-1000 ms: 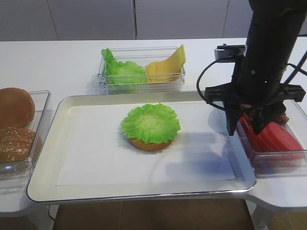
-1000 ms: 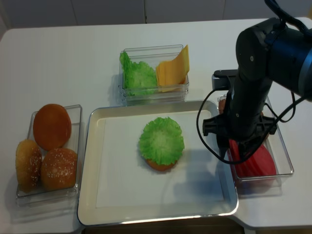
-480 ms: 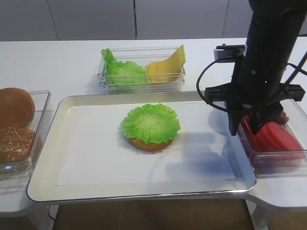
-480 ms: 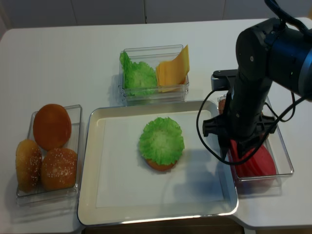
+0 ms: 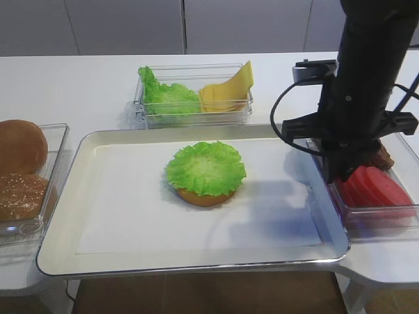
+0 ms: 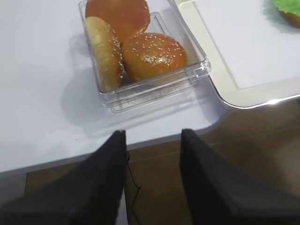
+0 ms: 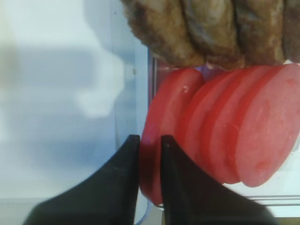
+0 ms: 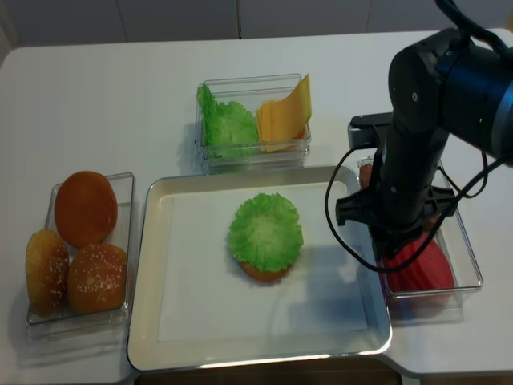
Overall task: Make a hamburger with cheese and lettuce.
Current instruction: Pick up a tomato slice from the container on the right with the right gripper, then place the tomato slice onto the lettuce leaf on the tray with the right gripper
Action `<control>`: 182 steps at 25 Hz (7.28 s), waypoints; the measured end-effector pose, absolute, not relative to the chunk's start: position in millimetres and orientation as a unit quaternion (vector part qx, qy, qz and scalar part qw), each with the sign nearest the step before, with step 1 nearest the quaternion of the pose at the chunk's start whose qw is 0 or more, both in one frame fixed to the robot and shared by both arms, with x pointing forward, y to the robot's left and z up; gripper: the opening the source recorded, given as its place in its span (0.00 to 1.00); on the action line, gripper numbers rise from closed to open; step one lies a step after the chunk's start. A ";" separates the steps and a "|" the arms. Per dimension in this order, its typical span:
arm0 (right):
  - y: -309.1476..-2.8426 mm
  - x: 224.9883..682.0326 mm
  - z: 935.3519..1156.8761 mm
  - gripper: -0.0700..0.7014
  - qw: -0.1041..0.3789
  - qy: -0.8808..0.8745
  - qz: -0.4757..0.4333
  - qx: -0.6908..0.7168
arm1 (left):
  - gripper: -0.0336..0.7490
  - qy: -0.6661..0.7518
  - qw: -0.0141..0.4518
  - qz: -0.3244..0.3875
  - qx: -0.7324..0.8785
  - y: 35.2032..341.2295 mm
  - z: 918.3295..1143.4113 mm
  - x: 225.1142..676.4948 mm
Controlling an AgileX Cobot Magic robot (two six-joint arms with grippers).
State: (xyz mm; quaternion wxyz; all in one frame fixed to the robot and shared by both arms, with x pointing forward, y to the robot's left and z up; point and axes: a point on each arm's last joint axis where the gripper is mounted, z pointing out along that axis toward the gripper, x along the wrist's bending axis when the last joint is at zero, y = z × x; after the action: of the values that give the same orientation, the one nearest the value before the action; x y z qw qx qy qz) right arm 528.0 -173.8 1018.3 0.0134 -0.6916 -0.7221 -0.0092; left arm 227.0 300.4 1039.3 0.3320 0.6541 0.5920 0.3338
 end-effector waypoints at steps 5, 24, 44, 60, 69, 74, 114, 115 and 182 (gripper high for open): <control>-174.9 528.7 1018.6 0.21 0.007 -0.727 -0.007 -0.687 | 0.41 0.592 0.332 0.334 0.654 300.4 1039.3 227.0; -177.4 524.6 1029.9 0.19 -0.010 -0.737 -0.014 -0.675 | 0.41 0.592 0.332 0.334 0.654 300.4 1039.3 227.0; -170.7 518.6 1092.2 0.19 -0.027 -0.738 -0.122 -0.663 | 0.41 0.592 0.332 0.334 0.654 300.4 1039.3 227.0; -105.1 533.3 1109.5 0.19 -0.043 -0.788 -0.158 -0.594 | 0.41 0.592 0.332 0.334 0.654 300.4 1039.3 227.0; -84.4 553.1 1078.6 0.19 -0.043 -0.798 -0.121 -0.589 | 0.41 0.592 0.332 0.334 0.654 300.4 1039.3 227.0; -79.2 560.7 1060.2 0.19 -0.035 -0.800 -0.100 -0.591 | 0.41 0.592 0.332 0.334 0.654 300.4 1039.3 227.0; -48.4 563.9 1049.3 0.19 -0.039 -0.815 -0.100 -0.570 | 0.41 0.592 0.332 0.334 0.654 300.4 1039.3 227.0; -48.4 563.9 1049.3 0.19 -0.039 -0.815 -0.100 -0.570 | 0.41 0.592 0.332 0.334 0.654 300.4 1039.3 227.0; -38.0 558.0 1054.9 0.19 -0.062 -0.844 -0.103 -0.523 | 0.41 0.592 0.332 0.334 0.654 300.4 1039.3 227.0</control>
State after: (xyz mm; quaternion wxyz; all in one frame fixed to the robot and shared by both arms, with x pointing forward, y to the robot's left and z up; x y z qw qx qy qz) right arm 558.0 -38.0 1054.9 -0.0620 -0.5235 -0.8435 -0.1029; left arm 227.0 300.4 1039.3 0.3320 0.6541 0.5920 0.3338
